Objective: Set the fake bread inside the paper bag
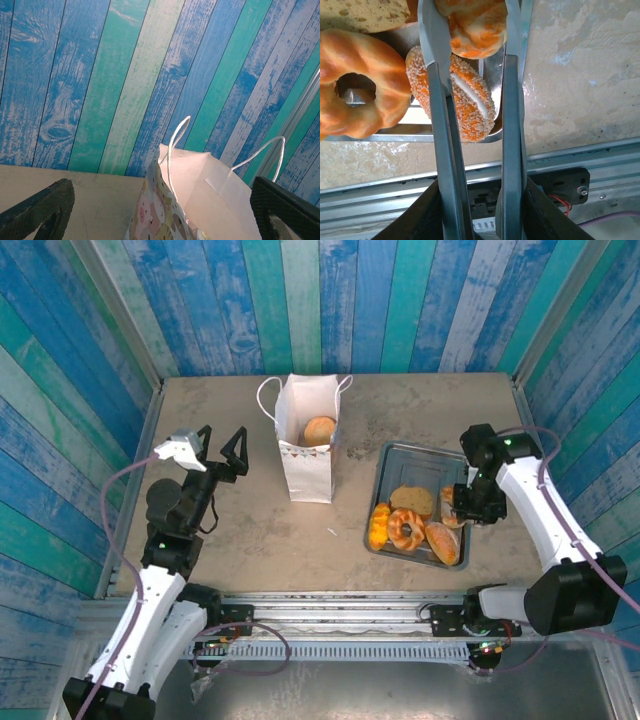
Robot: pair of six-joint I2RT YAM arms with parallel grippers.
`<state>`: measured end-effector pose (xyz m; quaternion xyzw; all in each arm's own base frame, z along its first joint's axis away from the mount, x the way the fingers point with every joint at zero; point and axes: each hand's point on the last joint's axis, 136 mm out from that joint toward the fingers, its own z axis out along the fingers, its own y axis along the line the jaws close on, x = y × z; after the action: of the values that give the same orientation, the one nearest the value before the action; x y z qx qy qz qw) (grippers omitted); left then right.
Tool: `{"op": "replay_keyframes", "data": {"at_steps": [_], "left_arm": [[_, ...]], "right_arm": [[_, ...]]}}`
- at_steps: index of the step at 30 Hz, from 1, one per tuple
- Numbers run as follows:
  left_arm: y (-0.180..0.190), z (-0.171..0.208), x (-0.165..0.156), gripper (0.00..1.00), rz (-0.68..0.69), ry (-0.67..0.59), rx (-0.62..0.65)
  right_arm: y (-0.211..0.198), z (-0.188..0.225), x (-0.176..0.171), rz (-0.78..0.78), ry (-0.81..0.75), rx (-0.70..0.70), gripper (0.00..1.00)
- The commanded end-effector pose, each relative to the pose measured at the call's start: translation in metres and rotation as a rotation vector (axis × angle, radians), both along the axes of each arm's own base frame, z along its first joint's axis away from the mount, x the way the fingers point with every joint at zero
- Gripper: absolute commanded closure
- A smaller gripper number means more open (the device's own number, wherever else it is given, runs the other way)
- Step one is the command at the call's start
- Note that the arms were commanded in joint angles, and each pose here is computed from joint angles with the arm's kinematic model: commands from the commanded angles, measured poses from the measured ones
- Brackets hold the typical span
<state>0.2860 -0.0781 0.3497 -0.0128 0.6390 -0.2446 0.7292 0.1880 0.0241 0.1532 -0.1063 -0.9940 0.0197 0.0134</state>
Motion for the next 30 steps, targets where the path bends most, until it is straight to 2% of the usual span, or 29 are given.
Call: {"op": "replay_keyframes", "data": {"at_steps": [1, 6, 18, 30], "left_arm": [[0.002, 0.000, 0.001, 0.06, 0.005, -0.008, -0.004], [0.002, -0.001, 0.004, 0.06, 0.010, 0.015, -0.012], [-0.007, -0.002, 0.020, 0.05, -0.037, 0.143, -0.086], [-0.029, -0.017, 0.047, 0.01, -0.130, 0.334, -0.188]], "right_arm": [[-0.008, 0.019, 0.008, 0.004, -0.068, -0.040, 0.65], [-0.009, 0.042, 0.022, 0.021, -0.175, -0.041, 0.66], [0.026, 0.119, 0.075, 0.128, -0.558, 0.137, 0.67], [0.090, 0.225, 0.111, 0.356, -1.029, 0.275, 0.66]]}}
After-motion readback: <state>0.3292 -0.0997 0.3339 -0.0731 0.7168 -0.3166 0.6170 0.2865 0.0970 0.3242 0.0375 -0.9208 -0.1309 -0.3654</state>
